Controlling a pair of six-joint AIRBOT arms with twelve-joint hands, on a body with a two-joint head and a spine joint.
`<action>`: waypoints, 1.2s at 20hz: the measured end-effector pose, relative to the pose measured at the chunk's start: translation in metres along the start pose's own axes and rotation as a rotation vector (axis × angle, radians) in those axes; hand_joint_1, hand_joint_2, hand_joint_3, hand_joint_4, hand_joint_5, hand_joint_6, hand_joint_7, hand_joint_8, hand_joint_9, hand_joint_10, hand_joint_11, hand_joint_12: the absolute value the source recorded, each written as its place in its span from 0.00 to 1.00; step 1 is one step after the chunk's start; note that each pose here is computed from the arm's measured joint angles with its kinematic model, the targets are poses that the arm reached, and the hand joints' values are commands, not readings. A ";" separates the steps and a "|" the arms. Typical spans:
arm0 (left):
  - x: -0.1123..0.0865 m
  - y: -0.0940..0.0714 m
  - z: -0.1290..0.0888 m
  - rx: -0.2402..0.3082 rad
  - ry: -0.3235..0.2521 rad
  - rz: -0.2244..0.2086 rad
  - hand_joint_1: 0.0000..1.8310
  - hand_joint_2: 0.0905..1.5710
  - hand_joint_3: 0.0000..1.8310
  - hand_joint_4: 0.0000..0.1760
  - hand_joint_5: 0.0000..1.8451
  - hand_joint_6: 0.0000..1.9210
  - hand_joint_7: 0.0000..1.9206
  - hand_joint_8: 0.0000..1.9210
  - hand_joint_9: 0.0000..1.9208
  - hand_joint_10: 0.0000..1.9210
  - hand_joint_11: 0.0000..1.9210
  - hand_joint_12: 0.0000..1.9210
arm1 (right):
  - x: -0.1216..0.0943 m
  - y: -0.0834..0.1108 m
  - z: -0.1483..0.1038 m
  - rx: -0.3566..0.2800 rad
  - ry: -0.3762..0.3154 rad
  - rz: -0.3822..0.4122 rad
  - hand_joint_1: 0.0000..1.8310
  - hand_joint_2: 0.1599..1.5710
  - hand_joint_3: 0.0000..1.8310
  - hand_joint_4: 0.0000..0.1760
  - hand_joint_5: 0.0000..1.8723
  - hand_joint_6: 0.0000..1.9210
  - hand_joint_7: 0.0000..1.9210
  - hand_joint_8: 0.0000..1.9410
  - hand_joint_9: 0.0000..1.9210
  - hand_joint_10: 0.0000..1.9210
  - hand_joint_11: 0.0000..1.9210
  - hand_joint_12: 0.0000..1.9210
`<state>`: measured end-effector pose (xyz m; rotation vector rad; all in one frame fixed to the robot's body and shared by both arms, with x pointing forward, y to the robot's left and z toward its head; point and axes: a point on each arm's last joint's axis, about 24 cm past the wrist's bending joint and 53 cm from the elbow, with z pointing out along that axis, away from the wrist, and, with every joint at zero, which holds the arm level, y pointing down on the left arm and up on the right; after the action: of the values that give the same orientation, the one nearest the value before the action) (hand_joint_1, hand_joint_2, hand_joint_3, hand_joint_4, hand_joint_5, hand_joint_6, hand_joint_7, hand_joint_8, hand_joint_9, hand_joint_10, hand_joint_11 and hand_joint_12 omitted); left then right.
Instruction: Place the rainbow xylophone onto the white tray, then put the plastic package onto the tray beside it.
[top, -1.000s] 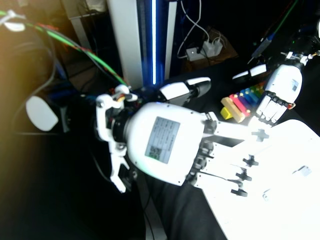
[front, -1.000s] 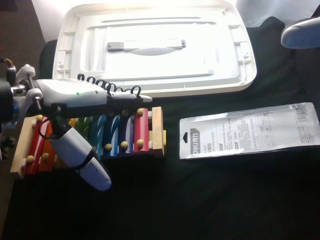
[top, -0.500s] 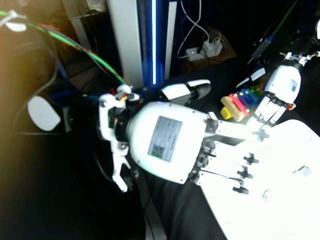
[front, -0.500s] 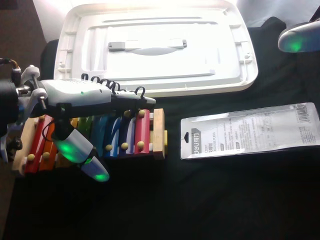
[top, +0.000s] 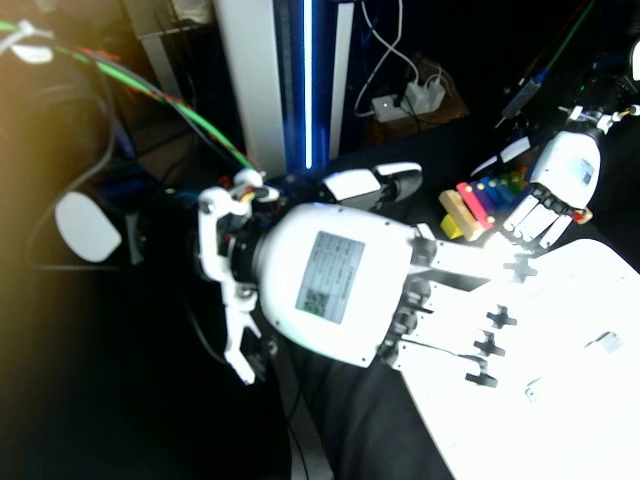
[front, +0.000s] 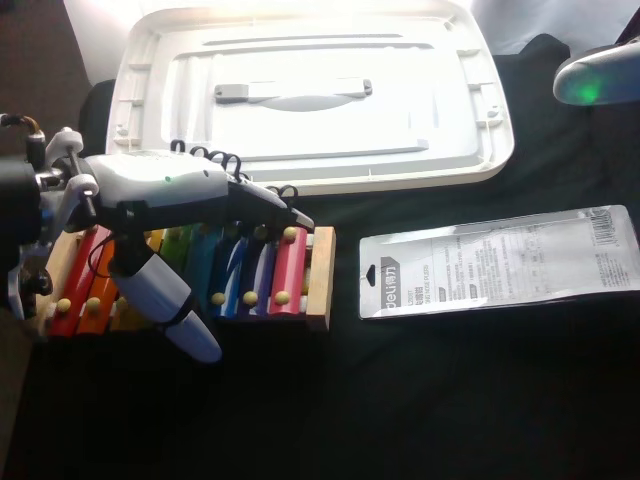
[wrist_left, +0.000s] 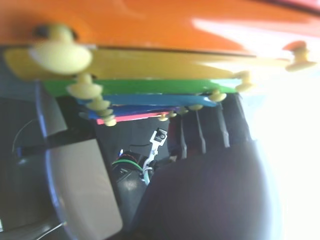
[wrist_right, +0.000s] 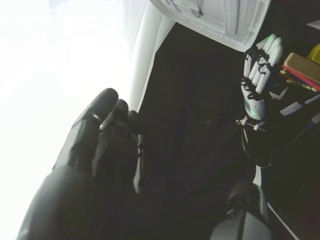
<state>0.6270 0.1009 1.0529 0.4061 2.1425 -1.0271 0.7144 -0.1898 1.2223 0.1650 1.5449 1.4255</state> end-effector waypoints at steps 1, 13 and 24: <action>0.000 0.000 0.000 0.001 -0.001 -0.001 0.79 0.63 0.00 0.00 0.47 0.01 0.50 0.01 0.55 0.01 0.34 0.44 | 0.000 0.000 0.000 0.000 0.000 0.000 0.27 0.40 0.00 0.57 0.09 0.00 0.22 0.00 0.22 0.00 0.09 0.47; -0.010 -0.011 -0.006 0.025 -0.056 -0.002 0.77 0.64 0.00 0.00 0.46 0.00 0.48 0.00 0.52 0.02 0.30 0.46 | 0.001 0.000 0.001 -0.001 0.001 0.002 0.28 0.40 0.00 0.48 0.10 0.00 0.23 0.00 0.22 0.00 0.08 0.51; -0.063 -0.021 -0.037 0.039 -0.178 0.042 0.72 0.65 0.00 0.00 0.44 0.00 0.47 0.01 0.50 0.00 0.39 0.27 | 0.001 0.000 0.001 -0.001 0.001 0.002 0.30 0.43 0.00 0.40 0.11 0.00 0.22 0.00 0.22 0.00 0.05 0.55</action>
<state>0.6421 0.1177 1.1259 0.3627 1.9510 -1.0430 0.7143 -0.1887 1.2217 0.1654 1.5453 1.4279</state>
